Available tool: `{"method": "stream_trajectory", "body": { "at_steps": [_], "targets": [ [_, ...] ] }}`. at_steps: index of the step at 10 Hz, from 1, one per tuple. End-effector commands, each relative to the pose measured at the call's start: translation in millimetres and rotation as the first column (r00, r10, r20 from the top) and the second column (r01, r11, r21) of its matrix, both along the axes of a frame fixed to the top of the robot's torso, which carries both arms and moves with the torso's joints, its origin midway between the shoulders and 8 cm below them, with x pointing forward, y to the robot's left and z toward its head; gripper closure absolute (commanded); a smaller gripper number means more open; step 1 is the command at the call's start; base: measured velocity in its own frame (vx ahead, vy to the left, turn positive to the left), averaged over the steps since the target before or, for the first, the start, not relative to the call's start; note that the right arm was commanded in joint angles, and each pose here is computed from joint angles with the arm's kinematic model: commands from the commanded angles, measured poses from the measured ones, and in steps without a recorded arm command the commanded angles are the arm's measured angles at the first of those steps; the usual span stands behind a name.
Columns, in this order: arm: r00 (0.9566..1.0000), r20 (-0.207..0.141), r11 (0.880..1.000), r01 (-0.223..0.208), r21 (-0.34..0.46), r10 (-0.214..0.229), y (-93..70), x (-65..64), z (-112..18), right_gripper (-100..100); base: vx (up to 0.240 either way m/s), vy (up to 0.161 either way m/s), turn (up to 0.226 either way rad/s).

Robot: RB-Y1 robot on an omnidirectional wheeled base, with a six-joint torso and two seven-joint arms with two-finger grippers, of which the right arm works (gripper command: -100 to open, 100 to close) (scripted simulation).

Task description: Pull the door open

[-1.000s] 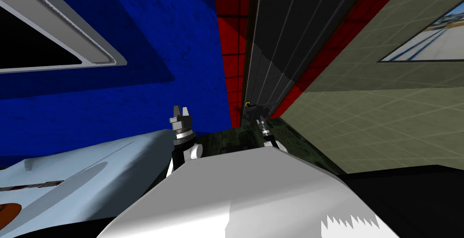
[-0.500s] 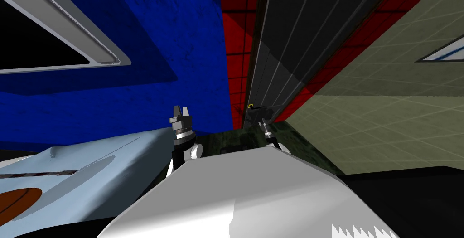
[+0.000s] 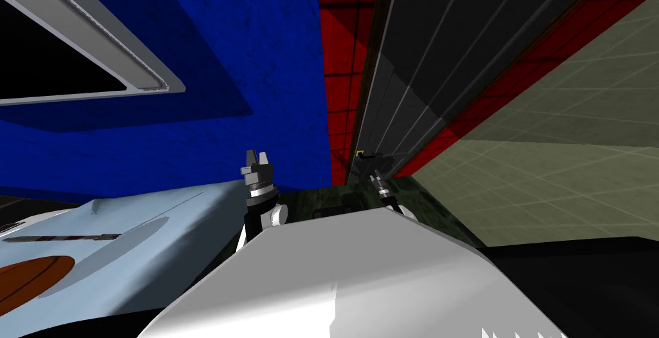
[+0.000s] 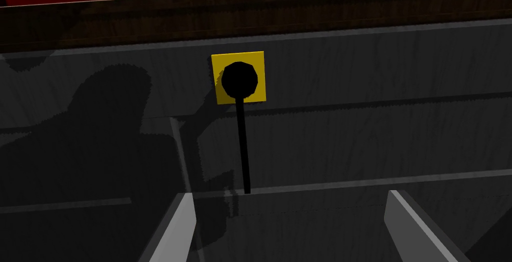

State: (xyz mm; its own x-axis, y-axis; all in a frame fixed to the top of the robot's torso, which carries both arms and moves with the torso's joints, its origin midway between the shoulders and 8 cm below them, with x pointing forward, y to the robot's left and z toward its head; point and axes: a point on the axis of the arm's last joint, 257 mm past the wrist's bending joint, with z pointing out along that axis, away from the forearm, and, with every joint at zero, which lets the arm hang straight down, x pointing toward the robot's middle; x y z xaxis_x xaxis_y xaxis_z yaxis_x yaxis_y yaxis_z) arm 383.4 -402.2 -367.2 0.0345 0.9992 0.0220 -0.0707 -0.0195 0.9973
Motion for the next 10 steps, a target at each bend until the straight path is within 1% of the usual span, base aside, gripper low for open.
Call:
{"method": "stream_trajectory", "body": {
  "at_steps": [1, 4, 6, 7, 8, 10],
  "targets": [
    [0.9999, -0.012, 1.0, 0.006, -0.003, -0.006, -6.4, -3.6, -5.0, -100, 0.057, -0.027, 0.061],
    [0.999, -0.039, 1.0, 0.02, -0.01, -0.021, -19.7, -10.7, -14.8, -100, 0.073, -0.038, 0.086],
    [0.9972, -0.065, 0.999, 0.035, -0.018, -0.036, -33.1, -18.1, -23.5, -100, 0.101, -0.039, 0.113],
    [0.9977, -0.059, 0.999, 0.031, -0.016, -0.032, -29.9, -16.0, -23.4, -100, 0.053, -0.029, 0.024],
    [0.997, -0.058, 0.999, 0.05, -0.017, -0.051, -32.0, -10.3, -23.6, -100, 0.105, -0.041, 0.131],
    [0.9957, -0.058, 0.997, 0.071, -0.017, -0.072, -33.3, -3.8, -24.0, -100, 0.165, -0.089, 0.12]
  ]
}}
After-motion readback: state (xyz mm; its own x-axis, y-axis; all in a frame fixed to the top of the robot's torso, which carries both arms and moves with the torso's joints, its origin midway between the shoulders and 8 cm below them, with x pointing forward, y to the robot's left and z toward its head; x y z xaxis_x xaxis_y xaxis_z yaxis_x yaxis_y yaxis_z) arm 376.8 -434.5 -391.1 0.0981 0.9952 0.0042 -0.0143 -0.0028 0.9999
